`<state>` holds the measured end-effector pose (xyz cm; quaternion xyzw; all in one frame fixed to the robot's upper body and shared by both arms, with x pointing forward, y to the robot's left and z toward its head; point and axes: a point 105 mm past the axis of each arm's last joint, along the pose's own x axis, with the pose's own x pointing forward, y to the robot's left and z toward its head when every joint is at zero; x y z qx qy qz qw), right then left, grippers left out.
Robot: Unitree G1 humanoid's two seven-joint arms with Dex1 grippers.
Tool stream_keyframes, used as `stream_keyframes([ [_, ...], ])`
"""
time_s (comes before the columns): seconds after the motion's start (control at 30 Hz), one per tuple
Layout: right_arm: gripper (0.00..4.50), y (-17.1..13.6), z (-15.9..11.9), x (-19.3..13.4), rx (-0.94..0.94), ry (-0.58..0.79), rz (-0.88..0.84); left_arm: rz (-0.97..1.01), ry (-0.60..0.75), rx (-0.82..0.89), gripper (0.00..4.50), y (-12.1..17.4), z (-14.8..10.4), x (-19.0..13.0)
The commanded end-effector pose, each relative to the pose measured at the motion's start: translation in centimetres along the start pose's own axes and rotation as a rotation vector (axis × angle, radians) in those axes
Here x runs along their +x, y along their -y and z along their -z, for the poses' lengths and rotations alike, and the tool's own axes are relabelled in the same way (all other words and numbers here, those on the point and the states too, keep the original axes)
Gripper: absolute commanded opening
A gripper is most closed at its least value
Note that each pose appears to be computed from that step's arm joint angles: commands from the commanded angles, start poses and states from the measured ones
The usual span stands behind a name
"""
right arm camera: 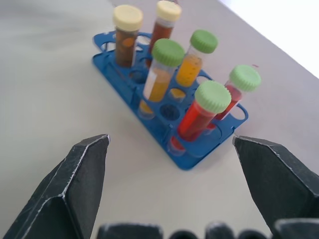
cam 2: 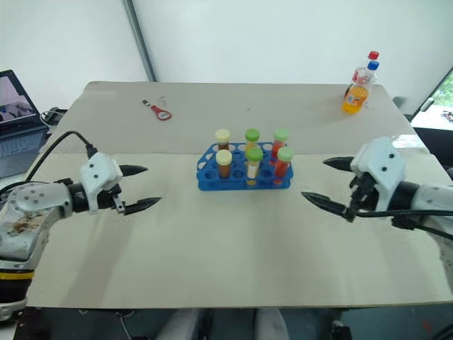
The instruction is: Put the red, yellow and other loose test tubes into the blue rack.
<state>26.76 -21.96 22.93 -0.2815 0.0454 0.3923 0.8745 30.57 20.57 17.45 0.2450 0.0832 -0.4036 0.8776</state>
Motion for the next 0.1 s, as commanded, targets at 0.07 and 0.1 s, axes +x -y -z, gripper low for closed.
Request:
stream_keyframes([
  [0.07, 4.43, 0.72, -0.54, -1.09, -0.051, -0.007, -0.004, -0.005, 0.006, -0.015, 4.43, 0.00, -1.25, -1.28],
  [0.1, 4.43, 0.65, -0.43, -1.07, -0.052, -0.014, -0.013, 0.002, 0.011, -0.027, 4.43, 0.13, -1.26, -1.31],
])
